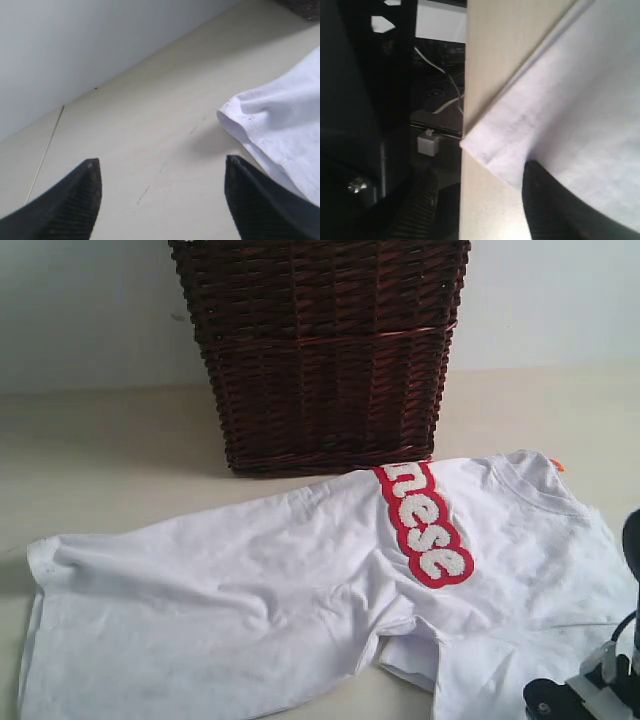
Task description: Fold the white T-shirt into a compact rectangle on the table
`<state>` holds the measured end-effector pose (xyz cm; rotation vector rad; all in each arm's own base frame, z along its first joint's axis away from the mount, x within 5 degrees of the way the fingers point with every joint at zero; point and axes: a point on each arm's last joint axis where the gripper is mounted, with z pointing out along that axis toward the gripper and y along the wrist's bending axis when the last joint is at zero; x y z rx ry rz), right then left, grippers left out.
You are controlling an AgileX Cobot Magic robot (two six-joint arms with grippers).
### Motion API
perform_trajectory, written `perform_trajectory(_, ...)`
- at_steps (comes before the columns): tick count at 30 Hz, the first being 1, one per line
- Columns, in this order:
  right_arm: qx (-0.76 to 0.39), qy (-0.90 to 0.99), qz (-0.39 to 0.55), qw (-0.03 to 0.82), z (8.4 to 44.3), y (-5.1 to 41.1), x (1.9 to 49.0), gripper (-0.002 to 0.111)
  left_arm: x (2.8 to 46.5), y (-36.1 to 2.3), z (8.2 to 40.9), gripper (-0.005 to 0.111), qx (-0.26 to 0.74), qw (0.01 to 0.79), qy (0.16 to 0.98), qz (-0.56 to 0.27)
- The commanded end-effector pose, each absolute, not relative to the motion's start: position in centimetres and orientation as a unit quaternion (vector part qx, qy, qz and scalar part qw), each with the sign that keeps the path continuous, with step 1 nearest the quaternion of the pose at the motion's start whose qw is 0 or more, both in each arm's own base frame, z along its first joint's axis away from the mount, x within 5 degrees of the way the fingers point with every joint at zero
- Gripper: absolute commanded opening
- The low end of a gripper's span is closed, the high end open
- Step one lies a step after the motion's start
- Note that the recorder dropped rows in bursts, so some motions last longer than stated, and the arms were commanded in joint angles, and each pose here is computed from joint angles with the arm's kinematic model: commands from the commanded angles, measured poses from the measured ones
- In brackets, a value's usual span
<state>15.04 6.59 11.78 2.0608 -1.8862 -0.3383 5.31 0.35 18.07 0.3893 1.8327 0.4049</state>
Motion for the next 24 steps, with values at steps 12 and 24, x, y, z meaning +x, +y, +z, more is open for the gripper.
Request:
perform_trajectory(12,0.721,-0.686,-0.066,0.069,10.2,6.5,15.1,0.016,5.3,0.3,18.0,0.067,0.166,0.578,0.780,0.172)
perform_trajectory(24,0.702,-0.704,-0.068,0.078,10.4,6.4,14.9,0.000,5.3,0.3,18.0,0.067,0.166,0.578,0.780,0.172)
